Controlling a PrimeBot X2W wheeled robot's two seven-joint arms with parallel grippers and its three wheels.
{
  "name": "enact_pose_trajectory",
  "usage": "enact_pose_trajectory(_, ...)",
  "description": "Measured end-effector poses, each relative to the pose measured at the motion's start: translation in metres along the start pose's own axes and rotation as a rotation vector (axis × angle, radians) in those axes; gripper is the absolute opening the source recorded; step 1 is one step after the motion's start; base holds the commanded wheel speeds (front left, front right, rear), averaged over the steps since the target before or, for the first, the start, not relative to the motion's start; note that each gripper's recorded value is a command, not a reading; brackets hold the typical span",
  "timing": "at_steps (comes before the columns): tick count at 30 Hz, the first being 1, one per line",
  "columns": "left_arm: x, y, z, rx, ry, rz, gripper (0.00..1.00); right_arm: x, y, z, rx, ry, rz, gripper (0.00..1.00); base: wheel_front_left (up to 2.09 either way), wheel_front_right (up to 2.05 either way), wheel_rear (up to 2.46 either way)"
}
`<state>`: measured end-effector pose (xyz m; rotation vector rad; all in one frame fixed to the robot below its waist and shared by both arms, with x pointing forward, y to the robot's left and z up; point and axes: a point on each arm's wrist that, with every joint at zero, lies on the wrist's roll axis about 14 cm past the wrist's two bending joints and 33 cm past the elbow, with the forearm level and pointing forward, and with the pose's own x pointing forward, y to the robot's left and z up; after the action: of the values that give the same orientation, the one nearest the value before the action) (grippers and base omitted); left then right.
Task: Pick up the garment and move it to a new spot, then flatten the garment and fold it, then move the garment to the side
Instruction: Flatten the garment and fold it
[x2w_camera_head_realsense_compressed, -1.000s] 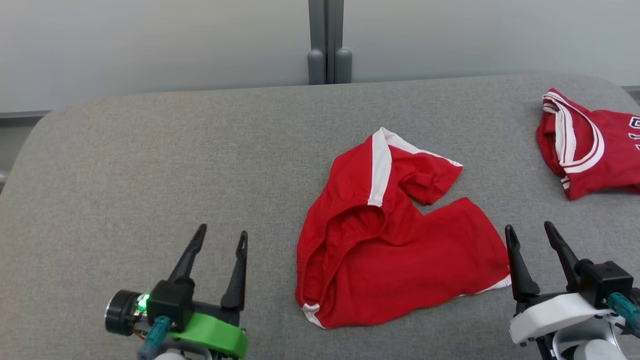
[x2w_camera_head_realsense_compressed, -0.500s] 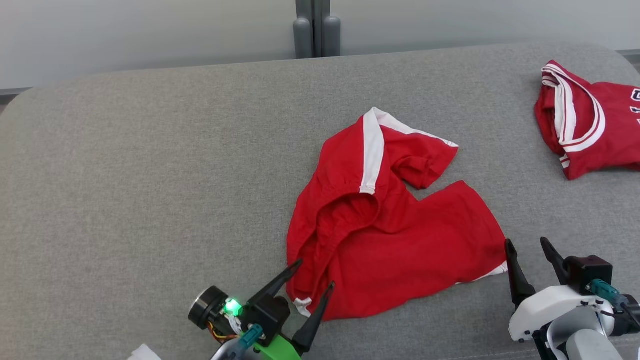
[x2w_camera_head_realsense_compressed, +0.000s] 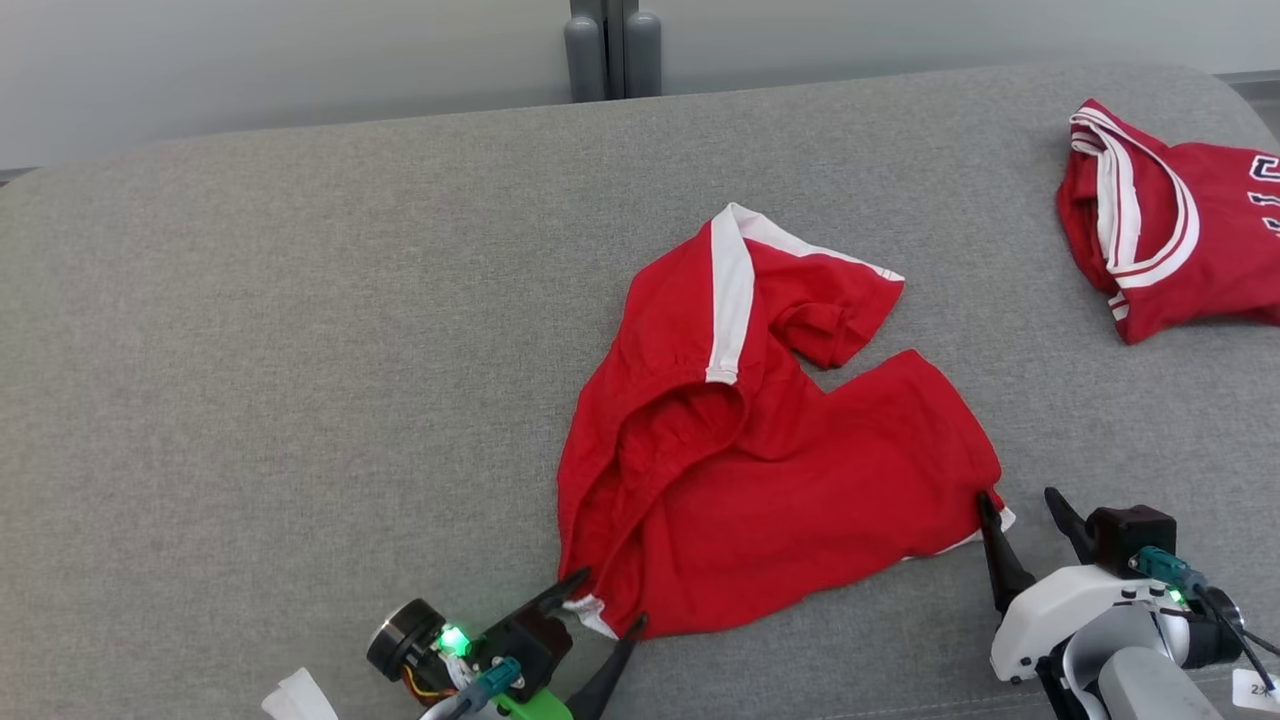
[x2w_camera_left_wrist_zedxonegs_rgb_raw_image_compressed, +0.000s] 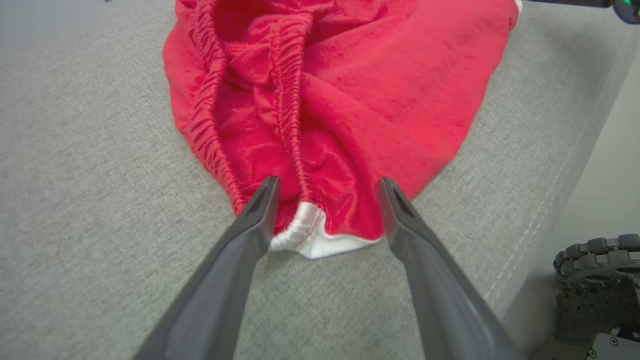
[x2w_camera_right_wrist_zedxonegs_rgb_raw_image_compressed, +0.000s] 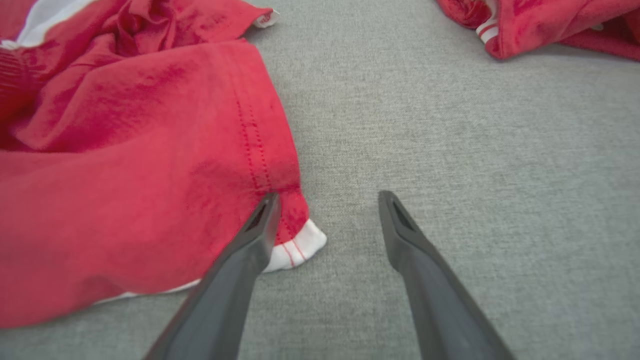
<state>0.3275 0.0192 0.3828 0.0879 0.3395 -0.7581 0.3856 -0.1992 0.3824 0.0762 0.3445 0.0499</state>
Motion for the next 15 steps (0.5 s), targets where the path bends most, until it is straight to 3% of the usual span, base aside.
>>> enact_pose_trajectory(10,-0.008,0.005,-0.014,-0.028,0.040,0.024,1.00,0.004,0.011,-0.014,0.017,0.052,0.033,1.00,0.00,0.00,0.00)
enact_pose_trajectory(11,-0.008,0.005,-0.015,-0.036,0.043,0.026,0.86,0.005,0.013,-0.015,0.018,0.057,0.037,1.00,0.00,0.00,0.00)
enact_pose_trajectory(12,-0.009,0.004,-0.016,-0.042,0.048,0.025,0.60,0.005,0.015,-0.017,0.022,0.064,0.042,1.00,0.00,0.00,0.00)
enact_pose_trajectory(13,-0.008,0.004,-0.017,-0.047,0.050,0.025,0.32,0.006,0.018,-0.019,0.027,0.069,0.048,0.24,0.00,0.00,0.00)
enact_pose_trajectory(14,-0.008,0.004,-0.017,-0.054,0.050,0.028,0.16,0.007,0.021,-0.020,0.036,0.073,0.055,0.00,0.00,0.00,0.00)
enact_pose_trajectory(15,-0.008,0.004,-0.017,-0.061,0.047,0.030,0.00,0.007,0.023,-0.020,0.045,0.076,0.058,0.00,0.00,0.00,0.00)
